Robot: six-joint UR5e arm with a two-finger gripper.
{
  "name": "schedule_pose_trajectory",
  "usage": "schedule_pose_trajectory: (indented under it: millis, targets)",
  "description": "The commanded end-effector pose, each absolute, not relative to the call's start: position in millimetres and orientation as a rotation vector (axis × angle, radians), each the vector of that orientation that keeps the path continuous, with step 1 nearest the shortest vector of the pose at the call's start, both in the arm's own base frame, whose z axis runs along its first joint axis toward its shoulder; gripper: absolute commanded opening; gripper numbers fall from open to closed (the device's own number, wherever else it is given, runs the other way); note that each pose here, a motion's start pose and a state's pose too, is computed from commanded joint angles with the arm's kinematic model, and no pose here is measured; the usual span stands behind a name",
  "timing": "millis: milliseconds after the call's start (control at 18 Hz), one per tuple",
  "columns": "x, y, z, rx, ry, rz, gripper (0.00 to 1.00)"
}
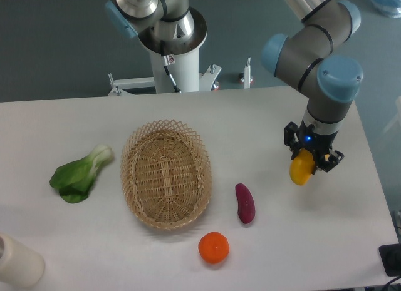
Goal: Pick up the mango from the table
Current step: 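Lift the held mango up off the table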
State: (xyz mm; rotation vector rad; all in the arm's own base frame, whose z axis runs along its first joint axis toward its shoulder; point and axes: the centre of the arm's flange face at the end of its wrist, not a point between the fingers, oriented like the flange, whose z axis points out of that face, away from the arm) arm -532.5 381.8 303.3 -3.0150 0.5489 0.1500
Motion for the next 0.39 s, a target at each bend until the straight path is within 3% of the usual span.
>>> schedule_pose_trajectory:
  millis: [389]
  targets:
    - [-532.3, 381.6, 302.7, -3.016, 0.551, 0.151, 0.48]
